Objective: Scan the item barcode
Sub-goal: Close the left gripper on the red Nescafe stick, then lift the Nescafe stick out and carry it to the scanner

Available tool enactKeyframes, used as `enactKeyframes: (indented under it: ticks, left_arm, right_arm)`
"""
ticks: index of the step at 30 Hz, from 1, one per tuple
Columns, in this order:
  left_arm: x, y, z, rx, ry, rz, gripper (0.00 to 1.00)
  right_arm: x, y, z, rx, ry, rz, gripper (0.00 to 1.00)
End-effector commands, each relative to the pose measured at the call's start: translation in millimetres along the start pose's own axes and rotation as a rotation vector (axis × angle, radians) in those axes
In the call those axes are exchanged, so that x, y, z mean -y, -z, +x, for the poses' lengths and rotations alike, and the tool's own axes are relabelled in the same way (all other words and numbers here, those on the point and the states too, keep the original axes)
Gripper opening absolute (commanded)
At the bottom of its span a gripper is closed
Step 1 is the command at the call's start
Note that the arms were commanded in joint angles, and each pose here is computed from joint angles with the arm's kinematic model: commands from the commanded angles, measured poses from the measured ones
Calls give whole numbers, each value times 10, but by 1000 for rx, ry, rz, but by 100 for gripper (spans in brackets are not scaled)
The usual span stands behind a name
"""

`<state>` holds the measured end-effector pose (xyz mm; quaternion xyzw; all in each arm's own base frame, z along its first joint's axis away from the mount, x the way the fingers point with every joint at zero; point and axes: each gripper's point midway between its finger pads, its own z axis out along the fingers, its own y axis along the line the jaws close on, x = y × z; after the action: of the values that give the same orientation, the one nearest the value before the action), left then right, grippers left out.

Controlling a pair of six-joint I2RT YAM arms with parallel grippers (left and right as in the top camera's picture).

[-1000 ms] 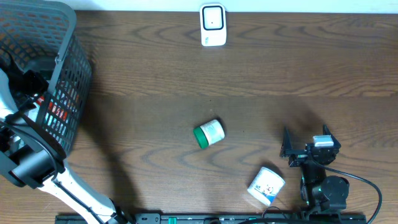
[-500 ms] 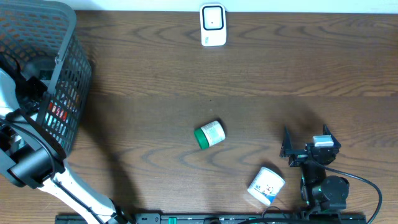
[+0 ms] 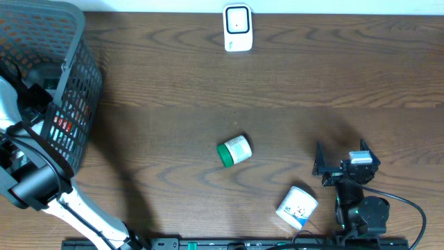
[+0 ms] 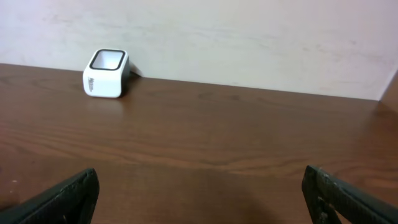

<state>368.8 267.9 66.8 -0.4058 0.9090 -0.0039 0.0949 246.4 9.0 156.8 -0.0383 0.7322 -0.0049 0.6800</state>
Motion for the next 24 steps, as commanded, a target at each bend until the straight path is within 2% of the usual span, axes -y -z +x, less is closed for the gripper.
enactKeyframes:
  ticks: [1,3,9,12,16,20,24]
  left_arm:
    - [-44,92,23,2,9,-10,24]
    - [-51,78,58,-11,9,-13,35]
    - [-68,15,120,-29,10,-17,35]
    - [-58,17,81,-13,9,-13,20]
    - [-55,27,56,-4,9,-11,8]
    - [-29,154,-43,37,7,-3,7]
    - [2,594,-258,169,12,22,7]
  right_arm:
    - [-1,2,2,1,-12,1,99]
    - [-1,2,2,1,-12,1,99]
    - [-1,2,2,1,-12,1,99]
    - [-1,2,2,1,-12,1,99]
    - [-1,2,2,1,-12,1,99]
    - [-1,2,2,1,-12,1,99]
    - [-1,2,2,1,-12,1,99]
